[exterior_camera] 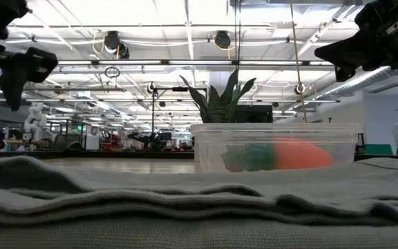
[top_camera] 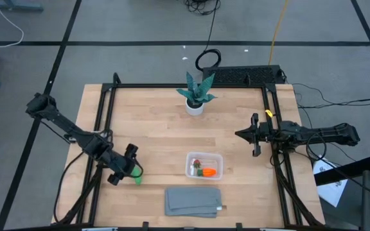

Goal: Pick and placing Produce into tupperware
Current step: Put the green peas into the container

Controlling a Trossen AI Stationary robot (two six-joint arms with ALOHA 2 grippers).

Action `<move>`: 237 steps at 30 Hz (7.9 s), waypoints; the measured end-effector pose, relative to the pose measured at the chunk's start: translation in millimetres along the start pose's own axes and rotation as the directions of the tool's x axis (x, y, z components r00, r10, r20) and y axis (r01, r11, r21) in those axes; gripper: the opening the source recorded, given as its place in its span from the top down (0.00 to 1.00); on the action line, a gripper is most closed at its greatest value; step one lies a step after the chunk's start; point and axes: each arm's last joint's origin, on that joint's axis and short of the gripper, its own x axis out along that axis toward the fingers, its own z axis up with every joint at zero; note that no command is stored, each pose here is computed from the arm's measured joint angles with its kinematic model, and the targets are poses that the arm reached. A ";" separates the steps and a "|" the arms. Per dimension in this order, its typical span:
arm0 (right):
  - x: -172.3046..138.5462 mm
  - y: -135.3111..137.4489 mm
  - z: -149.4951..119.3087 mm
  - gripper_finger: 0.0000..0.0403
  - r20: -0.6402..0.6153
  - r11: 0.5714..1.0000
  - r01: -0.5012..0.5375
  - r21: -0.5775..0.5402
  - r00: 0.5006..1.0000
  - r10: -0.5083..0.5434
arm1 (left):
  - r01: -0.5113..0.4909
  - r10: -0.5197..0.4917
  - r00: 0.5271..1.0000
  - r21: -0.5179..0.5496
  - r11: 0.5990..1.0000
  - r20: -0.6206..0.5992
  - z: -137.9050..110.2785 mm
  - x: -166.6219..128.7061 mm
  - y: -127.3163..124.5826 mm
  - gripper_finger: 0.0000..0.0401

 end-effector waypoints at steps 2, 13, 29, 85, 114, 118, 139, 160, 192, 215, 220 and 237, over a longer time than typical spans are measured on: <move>0.0 0.0 0.0 1.00 0.001 1.000 0.000 0.000 1.000 0.000 | 0.006 -0.006 1.000 0.012 1.000 -0.028 -0.7 4.6 -2.6 0.33; 0.0 0.0 0.5 1.00 0.005 1.000 0.000 0.007 1.000 0.000 | 0.018 -0.003 0.986 0.090 0.996 -0.165 -5.5 28.8 -9.6 0.33; 0.0 -0.1 -0.2 1.00 -0.003 1.000 0.004 -0.006 1.000 -0.004 | -0.007 0.065 0.980 0.293 0.956 -0.188 -6.8 35.7 -12.1 0.33; 3.7 0.0 -4.5 1.00 -0.049 1.000 0.007 -0.018 0.999 -0.008 | 0.018 0.048 0.985 0.380 0.925 -0.163 16.8 57.4 2.4 0.34; 3.8 0.0 -4.6 1.00 -0.049 1.000 0.007 -0.017 0.999 -0.008 | 0.090 -0.013 0.969 0.303 0.949 -0.247 11.5 74.4 13.9 0.56; 3.8 0.0 -4.6 1.00 -0.049 1.000 0.007 -0.017 0.999 -0.008 | 0.091 -0.013 0.968 0.302 0.949 -0.251 10.9 75.2 14.2 0.56; 3.8 0.0 -4.6 1.00 -0.049 1.000 0.007 -0.017 0.999 -0.008 | 0.076 -0.009 0.971 0.269 0.960 -0.240 13.5 74.3 15.8 0.58; 3.8 -0.1 -4.6 1.00 -0.050 1.000 0.007 -0.017 0.999 -0.008 | 0.028 0.029 0.971 0.232 0.972 -0.239 15.7 73.8 17.1 0.71; 3.8 0.0 -4.6 1.00 -0.050 1.000 0.007 -0.017 0.999 -0.008 | -0.221 0.207 0.974 -0.180 0.959 -0.091 84.6 38.1 79.9 0.71; 3.8 0.0 -4.6 1.00 -0.049 1.000 0.006 -0.017 0.999 -0.007 | -0.246 0.395 0.825 -0.372 0.895 0.404 128.8 10.9 138.3 0.71; 3.8 0.0 -4.3 1.00 -0.047 1.000 0.007 -0.008 0.999 -0.007 | -0.260 0.426 0.775 -0.379 0.888 0.467 133.7 5.3 144.5 0.70; -4.8 -0.1 7.2 1.00 0.080 1.000 -0.005 0.012 0.997 0.004 | -0.337 0.452 0.715 -0.303 0.891 0.534 140.6 -0.3 146.3 0.69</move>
